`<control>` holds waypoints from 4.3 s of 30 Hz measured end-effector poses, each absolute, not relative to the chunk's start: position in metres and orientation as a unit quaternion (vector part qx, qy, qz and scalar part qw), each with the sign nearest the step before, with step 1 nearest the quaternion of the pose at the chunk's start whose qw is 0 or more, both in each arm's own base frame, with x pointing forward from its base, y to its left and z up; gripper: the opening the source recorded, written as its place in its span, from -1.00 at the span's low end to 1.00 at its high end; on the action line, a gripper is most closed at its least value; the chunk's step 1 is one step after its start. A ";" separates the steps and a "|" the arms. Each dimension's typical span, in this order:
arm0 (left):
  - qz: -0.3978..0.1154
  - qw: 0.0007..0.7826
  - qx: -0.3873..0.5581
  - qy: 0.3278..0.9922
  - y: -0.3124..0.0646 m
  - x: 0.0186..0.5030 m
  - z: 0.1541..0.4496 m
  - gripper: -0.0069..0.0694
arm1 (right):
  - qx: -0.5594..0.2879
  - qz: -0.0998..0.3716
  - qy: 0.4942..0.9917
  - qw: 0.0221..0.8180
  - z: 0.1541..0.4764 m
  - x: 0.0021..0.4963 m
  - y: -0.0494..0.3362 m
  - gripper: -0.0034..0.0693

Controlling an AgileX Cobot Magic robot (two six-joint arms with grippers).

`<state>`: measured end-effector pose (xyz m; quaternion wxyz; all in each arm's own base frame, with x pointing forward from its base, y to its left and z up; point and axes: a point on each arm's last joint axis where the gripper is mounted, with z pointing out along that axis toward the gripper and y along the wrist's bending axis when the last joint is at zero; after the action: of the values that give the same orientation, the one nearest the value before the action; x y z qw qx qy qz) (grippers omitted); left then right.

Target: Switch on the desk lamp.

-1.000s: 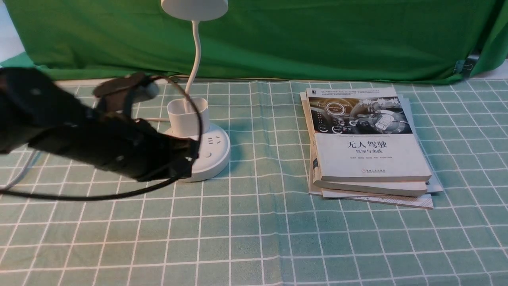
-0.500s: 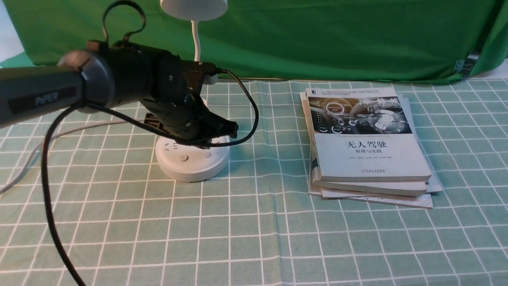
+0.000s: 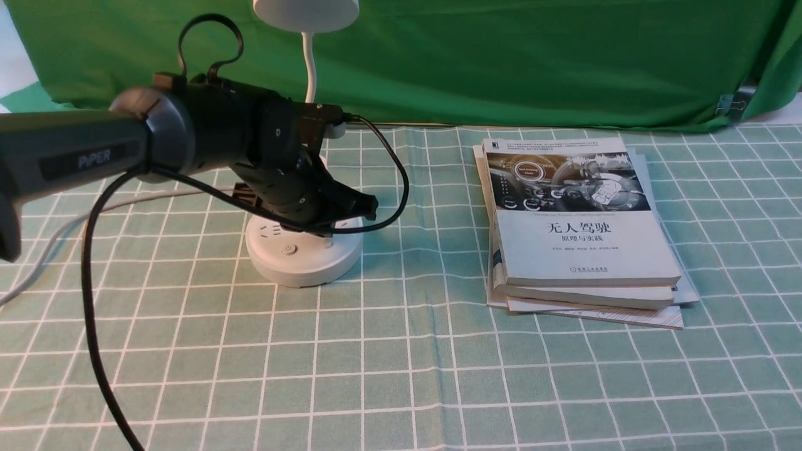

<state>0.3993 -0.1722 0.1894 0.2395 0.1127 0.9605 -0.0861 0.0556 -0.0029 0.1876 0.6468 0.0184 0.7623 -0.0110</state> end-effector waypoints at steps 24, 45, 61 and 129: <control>-0.091 0.225 0.105 0.964 -0.173 0.397 0.187 -0.76 | 0.018 -0.011 0.762 0.647 0.188 0.056 -0.003 -0.24; -0.111 0.259 0.100 0.954 -0.172 0.393 0.220 -0.76 | 0.018 -0.011 0.762 0.647 0.188 0.056 -0.003 -0.24; -0.244 0.326 0.144 0.902 -0.126 0.228 0.312 -0.76 | 0.018 -0.011 0.762 0.647 0.188 0.056 -0.003 -0.24; -0.031 0.645 0.001 0.763 -0.003 0.055 0.189 -0.76 | 0.018 -0.011 0.762 0.647 0.188 0.056 -0.003 -0.24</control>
<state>0.0552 -0.0031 0.1886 0.6451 0.0007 0.7634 -0.0308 0.0555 -0.0029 0.1877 0.6475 0.0184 0.7618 -0.0110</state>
